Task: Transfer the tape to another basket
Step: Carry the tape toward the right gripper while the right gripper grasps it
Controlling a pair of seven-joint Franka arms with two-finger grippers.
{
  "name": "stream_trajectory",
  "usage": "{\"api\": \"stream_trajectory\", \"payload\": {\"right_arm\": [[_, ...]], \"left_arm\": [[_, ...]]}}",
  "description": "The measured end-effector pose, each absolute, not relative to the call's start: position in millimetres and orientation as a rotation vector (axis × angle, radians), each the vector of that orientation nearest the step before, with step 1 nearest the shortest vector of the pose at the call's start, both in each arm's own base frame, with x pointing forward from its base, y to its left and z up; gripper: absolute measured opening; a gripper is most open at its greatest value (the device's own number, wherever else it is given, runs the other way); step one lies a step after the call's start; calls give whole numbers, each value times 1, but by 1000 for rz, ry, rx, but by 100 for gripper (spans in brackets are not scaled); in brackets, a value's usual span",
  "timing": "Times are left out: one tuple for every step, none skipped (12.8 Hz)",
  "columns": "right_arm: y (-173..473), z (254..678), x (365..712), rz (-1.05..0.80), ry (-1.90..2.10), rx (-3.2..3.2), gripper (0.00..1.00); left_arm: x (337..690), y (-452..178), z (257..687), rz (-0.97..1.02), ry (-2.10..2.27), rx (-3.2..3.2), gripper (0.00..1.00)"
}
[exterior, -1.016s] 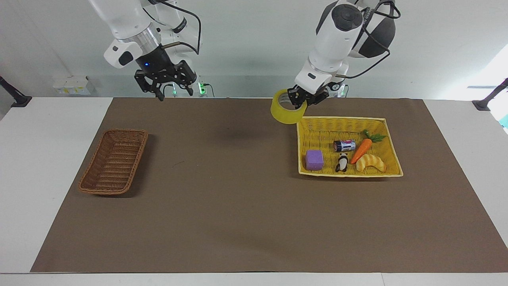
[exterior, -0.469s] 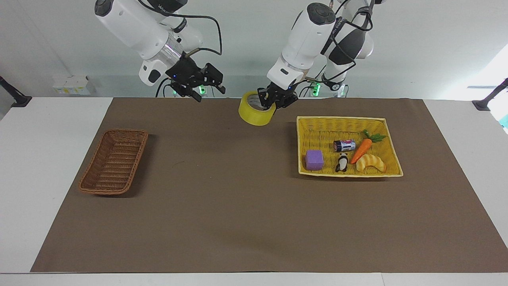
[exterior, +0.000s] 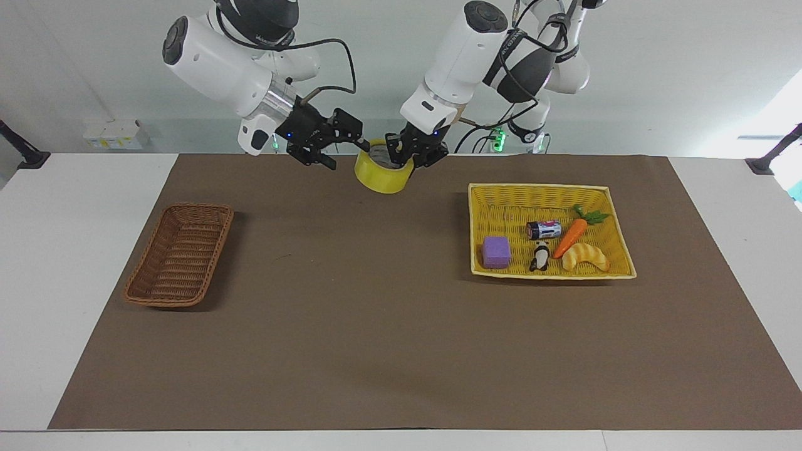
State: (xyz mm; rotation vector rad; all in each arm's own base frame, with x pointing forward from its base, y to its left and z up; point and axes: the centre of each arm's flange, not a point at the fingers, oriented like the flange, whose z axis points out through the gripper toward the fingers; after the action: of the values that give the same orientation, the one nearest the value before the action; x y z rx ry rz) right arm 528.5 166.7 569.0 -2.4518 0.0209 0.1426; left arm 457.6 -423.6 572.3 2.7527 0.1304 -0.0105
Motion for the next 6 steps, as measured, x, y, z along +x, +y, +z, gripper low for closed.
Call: {"api": "stream_trajectory", "payload": {"right_arm": [[172, 564, 527, 128, -23, -2453, 100], [173, 562, 527, 117, -67, -2452, 100], [168, 561, 528, 101, -94, -2450, 100], [160, 560, 530, 91, -107, -2448, 100], [154, 560, 531, 89, -112, -2446, 100], [152, 560, 530, 91, -114, -2444, 99]], "left_arm": [[456, -428, 575, 3, 129, 2731, 22], [454, -433, 578, 19, 124, 2713, 22], [453, -436, 580, 35, 121, 2701, 22], [452, -439, 582, 49, 118, 2689, 22], [451, -441, 582, 54, 117, 2684, 22], [451, -443, 581, 57, 114, 2680, 22]]}}
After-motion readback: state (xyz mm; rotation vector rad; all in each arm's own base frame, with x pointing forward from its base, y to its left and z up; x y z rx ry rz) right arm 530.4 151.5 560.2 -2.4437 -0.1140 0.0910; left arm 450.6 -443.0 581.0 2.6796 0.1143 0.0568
